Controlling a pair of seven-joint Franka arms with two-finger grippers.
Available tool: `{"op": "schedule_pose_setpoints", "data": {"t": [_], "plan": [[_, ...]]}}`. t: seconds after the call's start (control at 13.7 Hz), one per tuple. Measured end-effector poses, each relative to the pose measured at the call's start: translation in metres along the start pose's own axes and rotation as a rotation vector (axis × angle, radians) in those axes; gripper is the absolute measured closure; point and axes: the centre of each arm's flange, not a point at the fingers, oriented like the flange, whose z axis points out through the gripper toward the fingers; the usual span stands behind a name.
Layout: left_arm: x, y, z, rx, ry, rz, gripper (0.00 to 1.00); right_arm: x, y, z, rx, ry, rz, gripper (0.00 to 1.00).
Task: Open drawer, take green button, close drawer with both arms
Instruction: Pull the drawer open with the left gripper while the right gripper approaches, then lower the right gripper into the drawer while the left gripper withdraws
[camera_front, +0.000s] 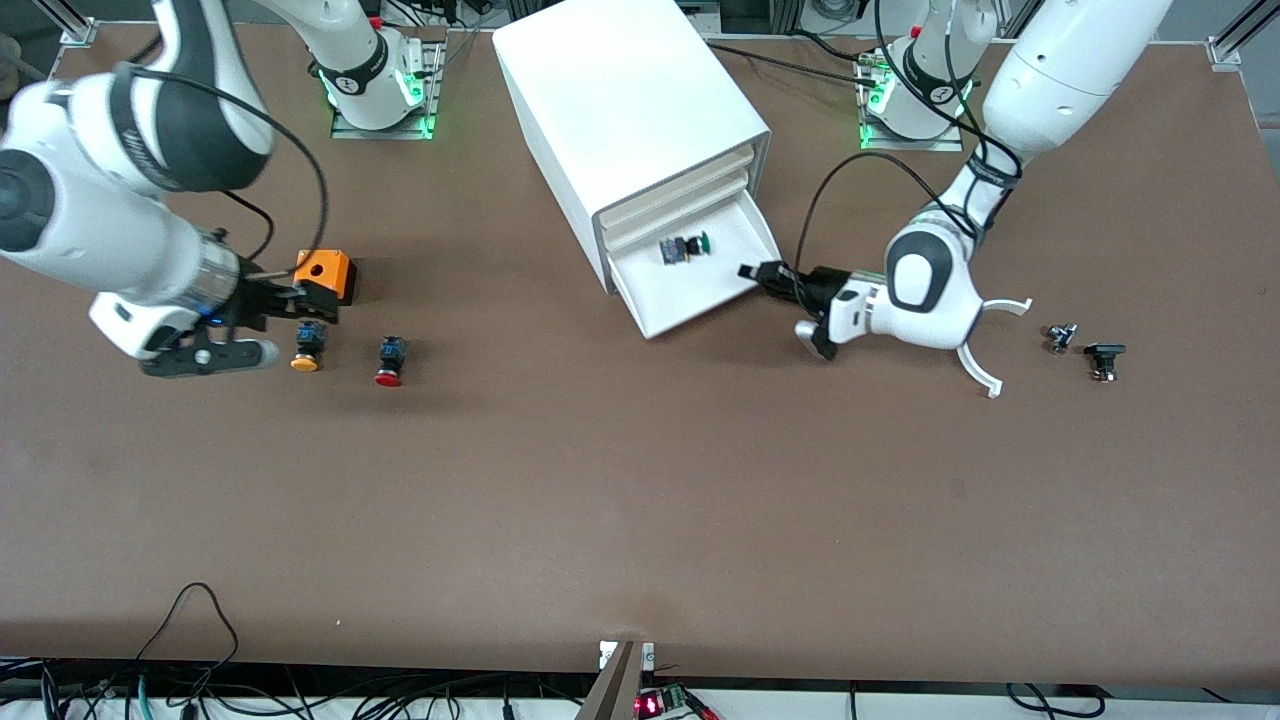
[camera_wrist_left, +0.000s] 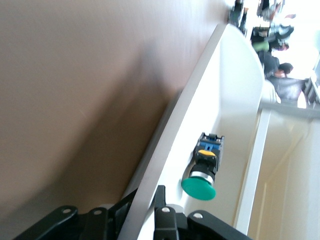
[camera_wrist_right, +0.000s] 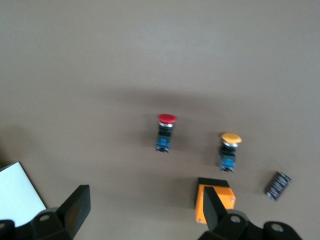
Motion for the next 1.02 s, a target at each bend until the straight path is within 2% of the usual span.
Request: {"op": "schedule_pose_setpoints", "data": {"t": [0.15,0.29,0.44,0.66,0.8,0.95,1.02], "plan": [[0.011,-0.004,-0.023,0.019,0.054,0.003,0.86,0.008,-0.047,0.012,-0.012,0.002,-0.073,0.00],[0.021,-0.011,-0.043,0.069,0.124,-0.016,0.74,0.016,-0.087,0.019,-0.013,0.011,-0.133,0.00],[0.027,-0.014,-0.062,0.082,0.167,-0.019,0.51,0.020,-0.137,0.021,0.019,0.027,-0.207,0.00],[0.036,-0.004,-0.084,0.107,0.221,0.005,0.22,0.020,-0.222,0.015,0.095,0.060,-0.346,0.00],[0.044,0.008,-0.123,0.206,0.354,0.028,0.02,0.019,-0.263,0.016,0.135,0.090,-0.422,0.00],[0.045,0.027,-0.180,0.281,0.499,0.049,0.00,0.023,-0.286,0.028,0.162,0.135,-0.566,0.00],[0.041,0.037,-0.203,0.294,0.541,0.062,0.00,0.027,-0.294,0.038,0.172,0.167,-0.657,0.00]]}}
